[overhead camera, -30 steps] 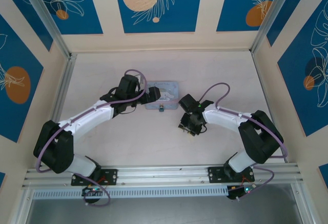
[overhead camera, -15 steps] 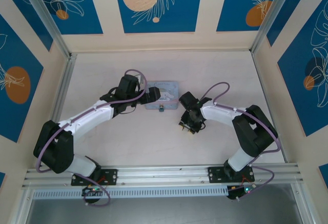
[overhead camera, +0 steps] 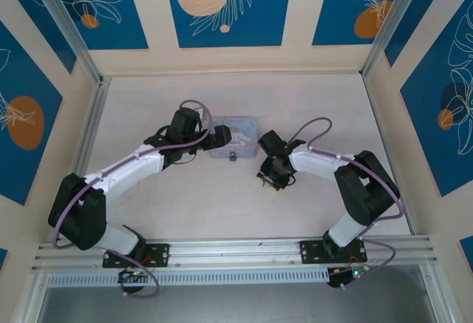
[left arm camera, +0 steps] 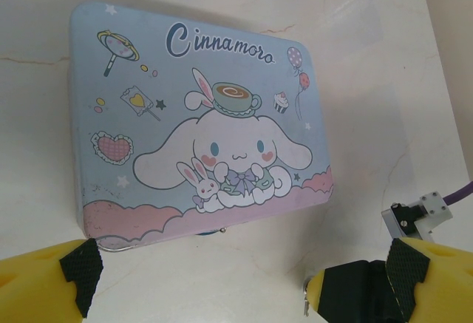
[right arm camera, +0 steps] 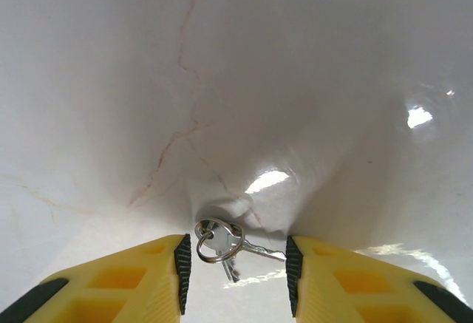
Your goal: Unlock the padlock with the key
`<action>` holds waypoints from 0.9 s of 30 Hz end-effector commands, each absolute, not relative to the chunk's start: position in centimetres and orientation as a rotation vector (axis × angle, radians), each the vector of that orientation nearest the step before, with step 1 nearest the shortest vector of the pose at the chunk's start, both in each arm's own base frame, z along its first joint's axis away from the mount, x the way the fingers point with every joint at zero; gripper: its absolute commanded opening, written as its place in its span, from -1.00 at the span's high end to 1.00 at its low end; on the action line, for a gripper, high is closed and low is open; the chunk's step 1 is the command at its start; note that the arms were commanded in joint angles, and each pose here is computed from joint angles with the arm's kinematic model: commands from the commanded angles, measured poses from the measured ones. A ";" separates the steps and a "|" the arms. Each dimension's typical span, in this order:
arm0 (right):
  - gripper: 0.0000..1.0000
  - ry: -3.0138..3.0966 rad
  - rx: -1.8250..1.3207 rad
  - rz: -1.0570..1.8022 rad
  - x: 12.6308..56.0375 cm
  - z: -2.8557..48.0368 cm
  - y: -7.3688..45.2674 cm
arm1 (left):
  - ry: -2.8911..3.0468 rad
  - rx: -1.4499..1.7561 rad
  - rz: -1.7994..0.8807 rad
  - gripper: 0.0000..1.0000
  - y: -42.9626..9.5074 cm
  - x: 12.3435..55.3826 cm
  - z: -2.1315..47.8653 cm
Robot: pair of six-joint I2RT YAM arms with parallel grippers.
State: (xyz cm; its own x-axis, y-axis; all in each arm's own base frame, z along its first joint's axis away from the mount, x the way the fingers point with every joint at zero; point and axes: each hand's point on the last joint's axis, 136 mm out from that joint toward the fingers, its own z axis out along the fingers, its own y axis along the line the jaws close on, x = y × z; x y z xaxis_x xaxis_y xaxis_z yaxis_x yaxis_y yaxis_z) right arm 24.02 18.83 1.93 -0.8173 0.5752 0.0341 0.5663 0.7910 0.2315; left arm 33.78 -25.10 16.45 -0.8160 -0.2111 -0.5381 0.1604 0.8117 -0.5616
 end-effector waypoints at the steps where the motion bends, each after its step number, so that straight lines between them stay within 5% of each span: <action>1: 0.12 2.883 0.995 0.370 24.4 2.8 18.5 | 2.343 -0.023 -0.856 -1.00 -25.6 34.5 18.2; 14: -0.07 2.869 1.139 0.365 24.5 2.2 18.7 | 2.348 -0.025 -0.860 -1.00 -25.7 34.6 17.8; 27: 0.19 2.875 1.231 0.379 24.9 1.0 18.7 | 2.353 -0.025 -0.858 -1.00 -25.8 34.6 17.5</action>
